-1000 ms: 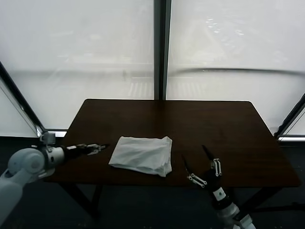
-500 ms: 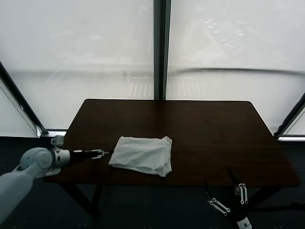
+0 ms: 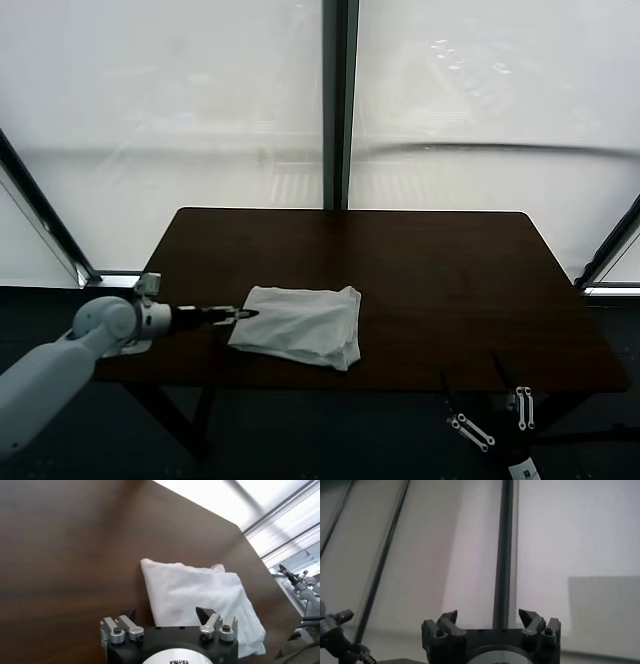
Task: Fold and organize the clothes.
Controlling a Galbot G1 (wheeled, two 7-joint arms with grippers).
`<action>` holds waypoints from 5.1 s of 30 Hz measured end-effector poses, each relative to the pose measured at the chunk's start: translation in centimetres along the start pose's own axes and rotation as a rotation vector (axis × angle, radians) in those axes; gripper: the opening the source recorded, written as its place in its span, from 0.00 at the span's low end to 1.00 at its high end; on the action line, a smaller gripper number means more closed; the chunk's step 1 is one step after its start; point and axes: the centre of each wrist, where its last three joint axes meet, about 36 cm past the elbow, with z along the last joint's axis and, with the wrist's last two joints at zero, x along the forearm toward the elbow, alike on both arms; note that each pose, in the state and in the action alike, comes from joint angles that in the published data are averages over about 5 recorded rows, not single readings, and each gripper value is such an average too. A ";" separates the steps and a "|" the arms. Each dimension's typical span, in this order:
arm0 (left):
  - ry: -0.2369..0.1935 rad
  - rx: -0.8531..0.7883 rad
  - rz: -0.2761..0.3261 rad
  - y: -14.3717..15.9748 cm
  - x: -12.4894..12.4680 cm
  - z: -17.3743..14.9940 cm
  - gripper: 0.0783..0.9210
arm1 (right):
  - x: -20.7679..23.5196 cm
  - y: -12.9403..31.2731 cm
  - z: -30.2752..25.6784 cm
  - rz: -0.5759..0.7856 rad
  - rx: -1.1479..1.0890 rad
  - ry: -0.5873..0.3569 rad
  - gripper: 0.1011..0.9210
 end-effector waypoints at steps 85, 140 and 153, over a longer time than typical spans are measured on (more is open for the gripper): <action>-0.297 -0.219 -0.199 -18.7 1.5 -1.0 0.98 | -12.8 3.9 0.1 0.158 -0.390 0.585 0.98; -0.449 -0.161 -0.379 -16.0 9.0 4.2 0.98 | -28.8 6.2 9.3 0.018 -0.850 0.920 0.05; -0.463 -0.148 -0.356 -15.9 8.5 4.8 0.98 | -23.6 1.0 6.8 0.103 -0.837 0.942 0.05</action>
